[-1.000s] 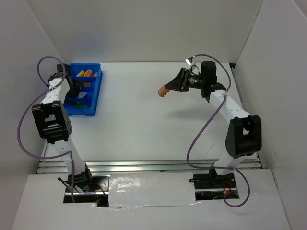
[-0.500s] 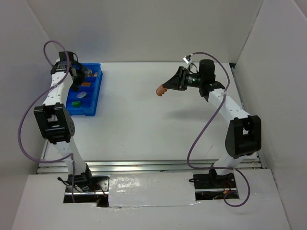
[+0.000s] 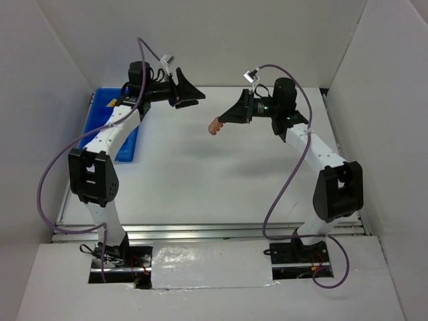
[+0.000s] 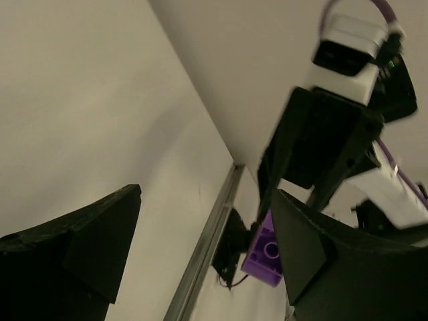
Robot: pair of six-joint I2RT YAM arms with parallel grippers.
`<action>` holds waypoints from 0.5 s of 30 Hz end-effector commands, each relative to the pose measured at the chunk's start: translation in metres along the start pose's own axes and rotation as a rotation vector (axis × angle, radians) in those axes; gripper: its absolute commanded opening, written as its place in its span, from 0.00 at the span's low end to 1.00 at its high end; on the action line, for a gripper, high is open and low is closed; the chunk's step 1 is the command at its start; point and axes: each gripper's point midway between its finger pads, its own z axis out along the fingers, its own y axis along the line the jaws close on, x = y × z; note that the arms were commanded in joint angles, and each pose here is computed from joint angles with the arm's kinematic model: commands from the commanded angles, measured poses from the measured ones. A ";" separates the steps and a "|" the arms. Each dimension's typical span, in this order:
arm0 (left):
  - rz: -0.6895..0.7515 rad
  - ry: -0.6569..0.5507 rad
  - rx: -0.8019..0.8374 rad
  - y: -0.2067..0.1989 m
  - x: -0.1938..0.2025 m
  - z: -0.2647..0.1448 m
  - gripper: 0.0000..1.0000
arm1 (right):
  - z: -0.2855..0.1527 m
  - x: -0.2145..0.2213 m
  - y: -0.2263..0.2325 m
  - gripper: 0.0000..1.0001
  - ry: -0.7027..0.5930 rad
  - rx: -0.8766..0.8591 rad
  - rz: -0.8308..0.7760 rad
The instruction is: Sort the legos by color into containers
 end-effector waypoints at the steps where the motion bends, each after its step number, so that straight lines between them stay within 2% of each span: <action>1: 0.188 0.110 0.308 -0.081 0.018 -0.001 0.90 | -0.001 -0.006 0.055 0.00 0.021 -0.120 -0.141; 4: 0.187 0.165 0.364 -0.092 0.035 -0.001 0.83 | -0.003 -0.009 0.061 0.00 0.012 -0.116 -0.151; 12: 0.235 0.245 0.477 -0.118 0.066 -0.006 0.78 | -0.008 -0.013 0.057 0.00 0.004 -0.077 -0.161; 14: 0.192 0.261 0.492 -0.118 0.072 -0.010 0.77 | -0.012 -0.015 0.054 0.00 0.001 -0.065 -0.166; 15: 0.246 0.249 0.530 -0.125 0.072 -0.013 0.77 | -0.014 -0.016 0.054 0.00 -0.002 -0.068 -0.156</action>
